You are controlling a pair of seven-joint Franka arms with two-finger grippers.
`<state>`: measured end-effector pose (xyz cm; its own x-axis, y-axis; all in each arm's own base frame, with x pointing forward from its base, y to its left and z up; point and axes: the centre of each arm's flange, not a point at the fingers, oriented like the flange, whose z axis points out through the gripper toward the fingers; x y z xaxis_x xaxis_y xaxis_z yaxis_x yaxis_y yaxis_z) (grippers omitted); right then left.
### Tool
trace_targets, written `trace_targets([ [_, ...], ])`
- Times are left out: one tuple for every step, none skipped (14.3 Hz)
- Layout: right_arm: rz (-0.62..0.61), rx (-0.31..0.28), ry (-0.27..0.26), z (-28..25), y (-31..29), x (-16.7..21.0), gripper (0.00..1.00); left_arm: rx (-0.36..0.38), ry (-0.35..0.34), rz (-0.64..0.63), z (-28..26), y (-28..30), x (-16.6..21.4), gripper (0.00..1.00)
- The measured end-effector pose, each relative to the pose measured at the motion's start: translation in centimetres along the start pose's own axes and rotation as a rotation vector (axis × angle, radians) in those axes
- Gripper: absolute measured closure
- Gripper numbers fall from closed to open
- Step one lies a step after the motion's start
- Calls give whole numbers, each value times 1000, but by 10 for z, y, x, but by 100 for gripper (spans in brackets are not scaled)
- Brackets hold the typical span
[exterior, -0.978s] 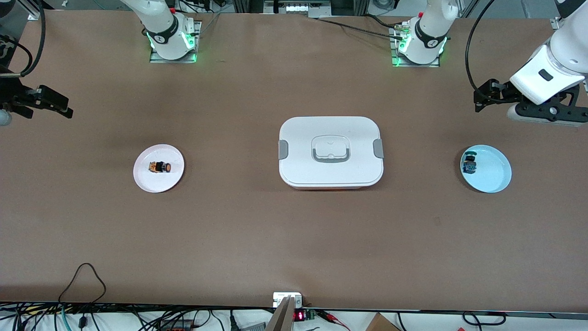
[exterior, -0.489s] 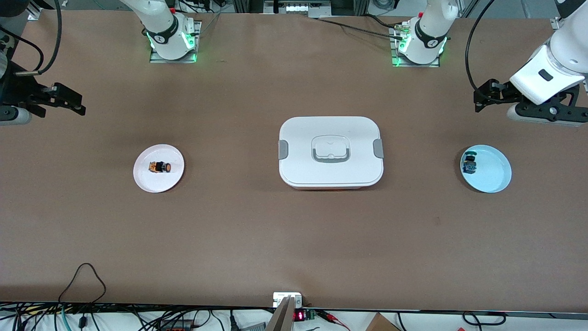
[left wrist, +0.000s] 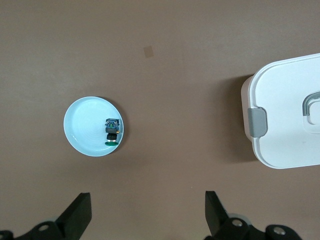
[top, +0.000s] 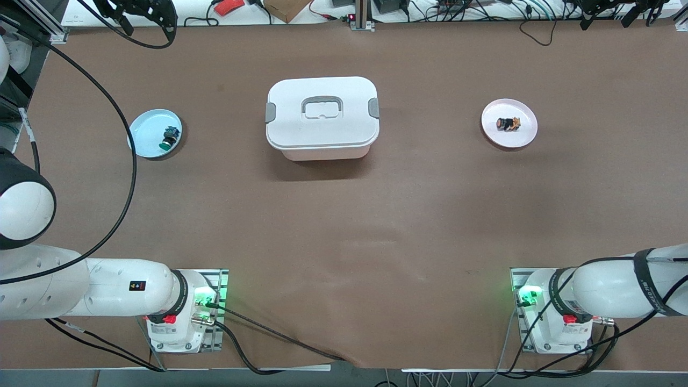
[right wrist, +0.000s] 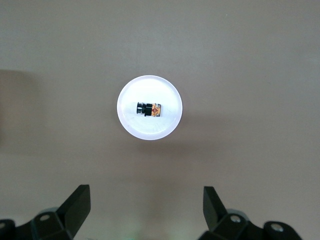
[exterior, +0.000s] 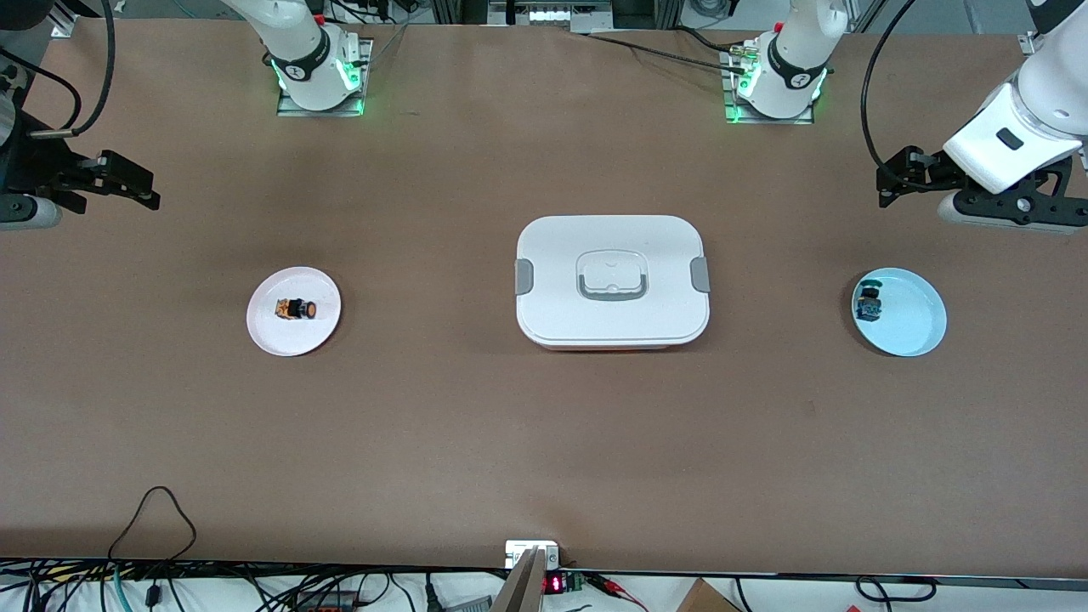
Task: Transfer orange switch to right arm and place
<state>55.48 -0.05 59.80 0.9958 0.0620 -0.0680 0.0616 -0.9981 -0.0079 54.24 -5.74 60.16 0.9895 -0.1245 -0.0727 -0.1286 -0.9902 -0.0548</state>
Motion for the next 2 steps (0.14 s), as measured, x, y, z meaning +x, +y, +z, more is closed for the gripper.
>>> trace_targets([
  [0,0,-1,0,0,0,0,0,0,0,0,0,0,0],
  [0,0,-1,0,0,0,0,0,0,0,0,0,0,0],
])
